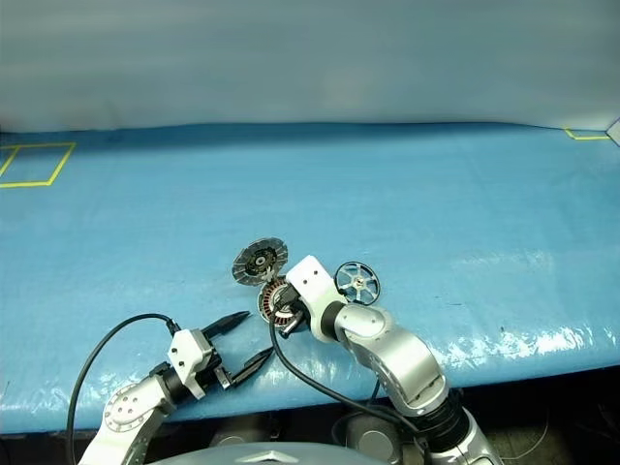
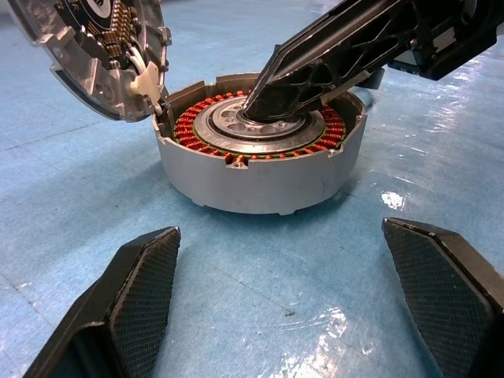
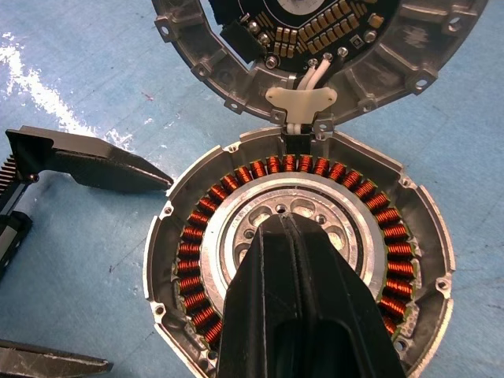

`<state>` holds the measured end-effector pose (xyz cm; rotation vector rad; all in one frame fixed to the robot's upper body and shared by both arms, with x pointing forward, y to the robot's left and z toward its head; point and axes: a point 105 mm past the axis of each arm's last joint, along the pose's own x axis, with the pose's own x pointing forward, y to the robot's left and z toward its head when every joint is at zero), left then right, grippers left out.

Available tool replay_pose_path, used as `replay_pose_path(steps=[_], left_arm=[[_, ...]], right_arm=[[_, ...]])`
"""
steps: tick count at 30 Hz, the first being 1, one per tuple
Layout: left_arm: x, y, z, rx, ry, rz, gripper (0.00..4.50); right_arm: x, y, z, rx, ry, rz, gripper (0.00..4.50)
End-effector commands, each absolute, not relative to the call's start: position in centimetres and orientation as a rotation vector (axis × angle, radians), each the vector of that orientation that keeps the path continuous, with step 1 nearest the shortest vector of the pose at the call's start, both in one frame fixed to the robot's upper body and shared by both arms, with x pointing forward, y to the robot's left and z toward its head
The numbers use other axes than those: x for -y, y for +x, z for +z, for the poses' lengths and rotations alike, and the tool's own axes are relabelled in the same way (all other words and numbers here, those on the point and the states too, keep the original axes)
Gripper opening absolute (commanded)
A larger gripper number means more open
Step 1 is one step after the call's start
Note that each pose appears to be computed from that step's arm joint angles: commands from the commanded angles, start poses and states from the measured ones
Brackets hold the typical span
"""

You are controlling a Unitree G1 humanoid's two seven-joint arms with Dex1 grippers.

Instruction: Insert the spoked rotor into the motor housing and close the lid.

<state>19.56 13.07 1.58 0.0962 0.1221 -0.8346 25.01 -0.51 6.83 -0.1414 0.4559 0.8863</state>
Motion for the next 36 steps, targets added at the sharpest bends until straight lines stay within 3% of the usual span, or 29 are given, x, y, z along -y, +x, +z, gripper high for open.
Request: replay_pose_path(steps=[1, 11, 14, 16, 22, 26, 29, 34, 36], left_arm=[[-12.9, 19.3, 1.5, -0.120, 0.080, -0.836, 4.50], [-12.9, 18.9, 1.0, -0.129, 0.066, -0.844, 4.50], [-12.9, 18.8, 1.0, -0.119, 0.061, -0.849, 4.50], [-12.7, 19.0, 1.2, -0.101, 0.066, -0.857, 4.50], [-12.6, 19.4, 1.5, -0.092, 0.072, -0.873, 4.50], [-12.7, 19.3, 1.2, -0.126, 0.045, -0.870, 4.50], [-12.9, 19.5, 1.3, -0.127, 0.038, -0.860, 4.50], [-12.9, 19.7, 1.5, -0.122, 0.044, -0.868, 4.50], [-12.8, 19.7, 1.6, -0.120, 0.041, -0.873, 4.50]], right_arm=[[-0.1, 24.9, 6.7, -0.452, -0.132, 0.915, 0.03], [0.1, 24.3, 7.1, -0.453, -0.135, 0.930, 0.03], [0.3, 24.1, 8.3, -0.413, -0.125, 0.941, 0.03], [0.9, 24.3, 11.0, -0.321, -0.075, 0.957, 0.03], [4.9, 26.0, 14.7, -0.218, -0.092, 0.864, 0.03], [9.8, 27.8, 14.6, -0.287, -0.135, 0.692, 0.03], [12.0, 28.0, 13.9, -0.358, -0.164, 0.641, 0.61], [13.6, 28.3, 12.9, -0.420, -0.205, 0.585, 2.26], [13.5, 28.1, 12.6, -0.442, -0.207, 0.602, 2.26]])
